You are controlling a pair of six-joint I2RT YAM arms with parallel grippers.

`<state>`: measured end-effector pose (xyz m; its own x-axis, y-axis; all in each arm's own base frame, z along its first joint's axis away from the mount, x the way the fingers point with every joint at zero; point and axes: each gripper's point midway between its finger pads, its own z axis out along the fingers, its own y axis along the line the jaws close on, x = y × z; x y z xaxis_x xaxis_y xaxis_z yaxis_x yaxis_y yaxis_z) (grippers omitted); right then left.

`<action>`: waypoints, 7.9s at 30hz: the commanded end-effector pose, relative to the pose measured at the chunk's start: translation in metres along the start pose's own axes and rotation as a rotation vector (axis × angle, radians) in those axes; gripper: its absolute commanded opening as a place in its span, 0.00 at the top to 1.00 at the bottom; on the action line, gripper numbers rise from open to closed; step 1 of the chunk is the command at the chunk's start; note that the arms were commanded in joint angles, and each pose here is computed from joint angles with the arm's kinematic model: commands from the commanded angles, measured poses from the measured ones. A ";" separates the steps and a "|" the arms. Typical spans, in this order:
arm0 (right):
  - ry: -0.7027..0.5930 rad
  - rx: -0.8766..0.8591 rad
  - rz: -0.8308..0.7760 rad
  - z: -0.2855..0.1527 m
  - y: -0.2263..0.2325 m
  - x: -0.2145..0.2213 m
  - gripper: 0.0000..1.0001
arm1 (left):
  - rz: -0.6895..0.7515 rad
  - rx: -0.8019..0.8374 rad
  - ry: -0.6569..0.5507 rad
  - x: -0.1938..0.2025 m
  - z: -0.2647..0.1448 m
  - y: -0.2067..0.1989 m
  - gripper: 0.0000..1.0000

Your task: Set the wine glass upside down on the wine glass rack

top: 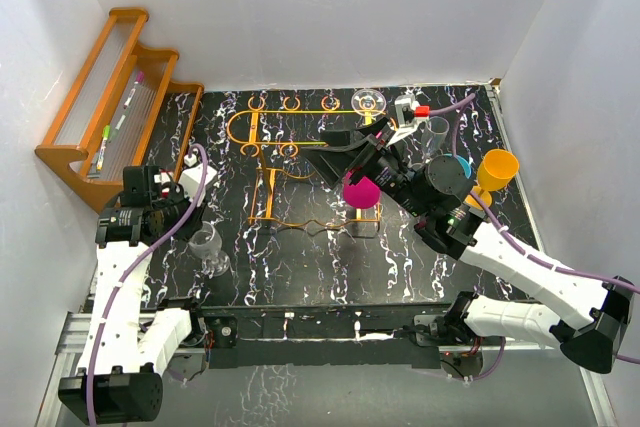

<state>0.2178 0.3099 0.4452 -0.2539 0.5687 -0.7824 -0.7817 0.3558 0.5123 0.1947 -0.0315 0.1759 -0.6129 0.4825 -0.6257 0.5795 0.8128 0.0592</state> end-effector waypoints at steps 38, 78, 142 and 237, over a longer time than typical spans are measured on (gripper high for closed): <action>-0.069 -0.006 -0.002 -0.009 0.019 -0.038 0.04 | 0.042 -0.190 -0.111 -0.057 -0.086 0.021 1.00; -0.264 -0.553 0.576 0.086 0.142 -0.068 0.29 | 0.390 -0.603 -1.994 -0.206 -0.365 -0.046 1.00; -0.356 -0.506 0.700 0.112 0.103 -0.038 0.63 | 0.410 -0.356 -1.764 -0.226 -0.278 -0.041 1.00; 0.018 0.214 -0.514 -0.035 -0.061 0.031 0.92 | -0.300 -0.295 -0.251 -0.075 -0.028 0.069 0.03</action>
<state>0.2315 0.2847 0.3143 0.0044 0.1166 -0.9932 -0.6962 0.7133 0.0807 0.2676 -0.0033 0.2416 -0.5887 0.1429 -0.7956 0.2002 0.9794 0.0279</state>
